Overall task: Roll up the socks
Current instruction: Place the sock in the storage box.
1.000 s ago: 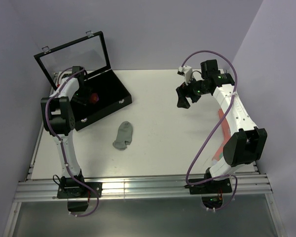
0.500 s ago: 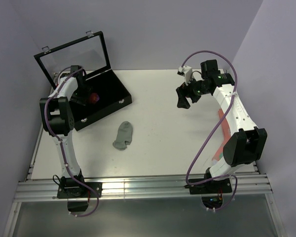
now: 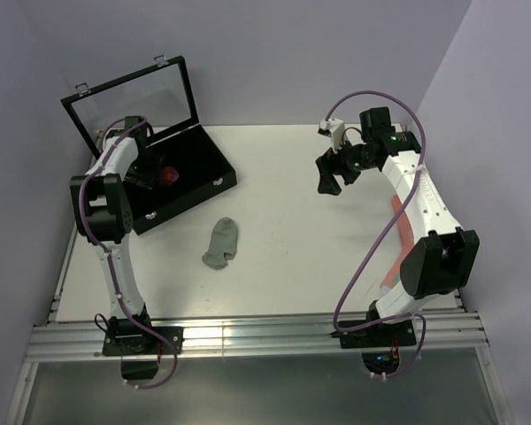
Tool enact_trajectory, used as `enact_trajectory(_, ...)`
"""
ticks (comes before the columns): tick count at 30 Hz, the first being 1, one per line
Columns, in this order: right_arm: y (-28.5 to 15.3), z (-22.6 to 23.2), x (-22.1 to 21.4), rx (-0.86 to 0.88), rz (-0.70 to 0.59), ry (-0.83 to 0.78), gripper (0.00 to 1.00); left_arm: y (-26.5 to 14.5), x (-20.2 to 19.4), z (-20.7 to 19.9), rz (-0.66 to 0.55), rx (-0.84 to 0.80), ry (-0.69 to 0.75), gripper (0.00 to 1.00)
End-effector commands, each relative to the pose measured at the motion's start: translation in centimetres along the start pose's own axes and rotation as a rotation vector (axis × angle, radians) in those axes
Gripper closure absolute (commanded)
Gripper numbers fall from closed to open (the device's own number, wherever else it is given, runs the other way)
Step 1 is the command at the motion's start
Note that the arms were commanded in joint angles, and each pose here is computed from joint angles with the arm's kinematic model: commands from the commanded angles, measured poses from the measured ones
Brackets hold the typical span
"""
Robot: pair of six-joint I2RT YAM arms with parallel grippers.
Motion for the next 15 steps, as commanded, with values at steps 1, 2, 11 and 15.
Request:
enact_trajectory(1,-0.5,0.6,0.1,0.010,-0.014,-0.022,0.11,-1.7,-0.1,0.6,0.038,0.016,0.033,0.26)
enact_trajectory(2,-0.4,0.6,0.1,0.011,-0.012,-0.024,0.11,-1.8,-0.2,0.6,0.041,0.013,0.040,0.26)
enact_trajectory(11,-0.5,0.6,0.1,0.012,-0.013,-0.029,0.11,-2.4,0.0,-0.2,0.044,-0.031,0.053,0.25)
enact_trajectory(15,-0.5,0.6,-0.1,0.013,-0.008,-0.027,0.11,-2.8,0.2,-0.7,0.040,-0.051,0.054,0.25)
Point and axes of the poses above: each gripper's point midway between its finger pads, its own y axis out along the fingers, its own z axis along the line the jaws close on, x = y × z, the point moved 7 cm from there along -y, back along the fingers, and after that the axes turned 6 degrees about y, right-handed, at the moved point
